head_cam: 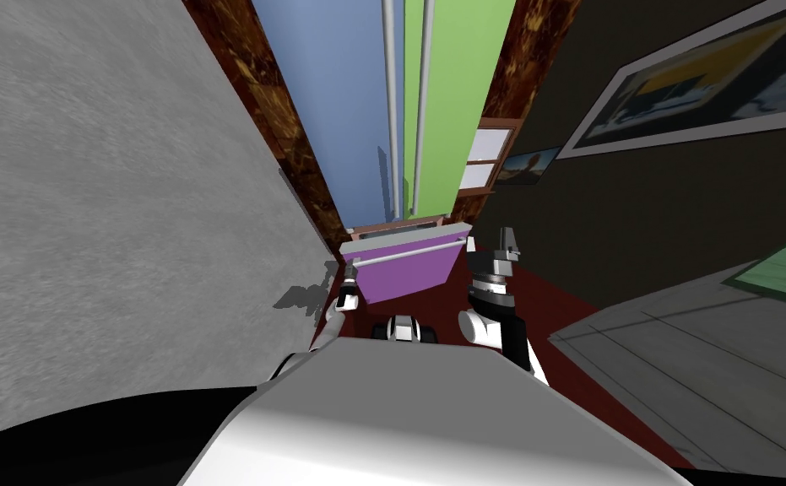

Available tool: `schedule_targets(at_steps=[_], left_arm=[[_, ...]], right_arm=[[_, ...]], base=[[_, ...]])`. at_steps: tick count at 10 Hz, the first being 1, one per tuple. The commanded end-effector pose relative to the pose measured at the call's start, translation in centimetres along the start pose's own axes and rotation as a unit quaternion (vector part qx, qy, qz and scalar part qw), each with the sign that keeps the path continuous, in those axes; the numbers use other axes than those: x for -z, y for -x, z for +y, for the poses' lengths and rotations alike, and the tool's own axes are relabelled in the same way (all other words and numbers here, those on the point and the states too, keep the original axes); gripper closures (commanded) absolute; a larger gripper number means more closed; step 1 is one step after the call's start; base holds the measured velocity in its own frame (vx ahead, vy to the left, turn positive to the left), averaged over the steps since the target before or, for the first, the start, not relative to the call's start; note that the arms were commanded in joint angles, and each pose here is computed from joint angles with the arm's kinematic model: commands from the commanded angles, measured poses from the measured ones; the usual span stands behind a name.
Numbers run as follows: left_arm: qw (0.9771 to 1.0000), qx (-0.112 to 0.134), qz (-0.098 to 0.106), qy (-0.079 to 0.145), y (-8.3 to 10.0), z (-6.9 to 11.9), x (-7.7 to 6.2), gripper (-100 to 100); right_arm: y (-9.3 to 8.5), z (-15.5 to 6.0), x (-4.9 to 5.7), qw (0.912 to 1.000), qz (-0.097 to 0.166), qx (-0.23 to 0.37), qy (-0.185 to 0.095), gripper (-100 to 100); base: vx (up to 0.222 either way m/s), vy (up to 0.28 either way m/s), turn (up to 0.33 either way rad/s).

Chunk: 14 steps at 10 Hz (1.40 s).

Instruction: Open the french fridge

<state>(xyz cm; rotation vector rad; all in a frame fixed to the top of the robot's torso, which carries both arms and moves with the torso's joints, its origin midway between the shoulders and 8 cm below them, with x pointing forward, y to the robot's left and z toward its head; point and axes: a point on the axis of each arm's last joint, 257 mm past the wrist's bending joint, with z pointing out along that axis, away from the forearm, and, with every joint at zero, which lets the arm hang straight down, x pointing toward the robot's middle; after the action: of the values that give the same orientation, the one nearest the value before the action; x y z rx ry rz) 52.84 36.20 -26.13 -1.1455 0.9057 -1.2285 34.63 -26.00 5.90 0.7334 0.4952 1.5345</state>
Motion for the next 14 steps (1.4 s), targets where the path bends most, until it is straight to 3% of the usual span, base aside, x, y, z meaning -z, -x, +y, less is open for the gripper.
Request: schedule_targets(at_steps=[1,2,3,4,5,9,10,11,13,14], left_arm=[[0.9996,0.0,-0.001,0.027,0.0,2.5,0.9,100],[0.9995,-0.001,-0.002,0.031,0.1,2.8,1.0,100],[1.0,-0.002,-0.003,0.002,0.7,0.4,-1.3,100],[1.0,-0.001,-0.002,0.008,0.3,0.9,-1.9,100],[0.9996,-0.002,-0.007,0.026,0.8,2.5,-1.1,100],[0.9995,-0.003,-0.008,0.03,0.9,2.8,-1.0,100],[0.9999,-0.005,-0.011,0.002,1.7,0.4,-3.1,100],[1.0,-0.002,-0.008,0.0,1.2,0.2,-4.0,100],[0.9995,-0.005,-0.015,0.029,1.8,2.6,-2.9,100],[0.9995,-0.005,-0.015,0.029,1.8,2.6,-2.9,100]], right_arm=[[0.0,0.0,0.0,1.0,0.0,0.0,0.0,0],[0.0,0.0,0.0,1.0,0.0,0.0,0.0,0],[0.0,0.0,0.0,1.0,0.0,0.0,0.0,0],[0.0,0.0,0.0,1.0,0.0,0.0,0.0,0],[0.0,0.0,0.0,1.0,0.0,0.0,0.0,0],[0.0,0.0,0.0,1.0,0.0,0.0,0.0,0],[0.0,0.0,0.0,1.0,0.0,0.0,0.0,0],[0.0,0.0,0.0,1.0,0.0,0.0,0.0,0],[0.0,0.0,0.0,1.0,0.0,0.0,0.0,0],[0.0,0.0,0.0,1.0,0.0,0.0,0.0,0]], base=[[0.012,0.005,-0.007],[0.009,0.0,-0.002],[-0.094,-0.056,-0.036],[-0.116,-0.054,0.001],[-0.07,-0.009,-0.014],[-0.009,0.002,-0.001],[-0.098,-0.048,-0.031],[-0.133,-0.047,0.001],[-0.044,-0.007,0.002],[0.001,0.005,-0.007]])
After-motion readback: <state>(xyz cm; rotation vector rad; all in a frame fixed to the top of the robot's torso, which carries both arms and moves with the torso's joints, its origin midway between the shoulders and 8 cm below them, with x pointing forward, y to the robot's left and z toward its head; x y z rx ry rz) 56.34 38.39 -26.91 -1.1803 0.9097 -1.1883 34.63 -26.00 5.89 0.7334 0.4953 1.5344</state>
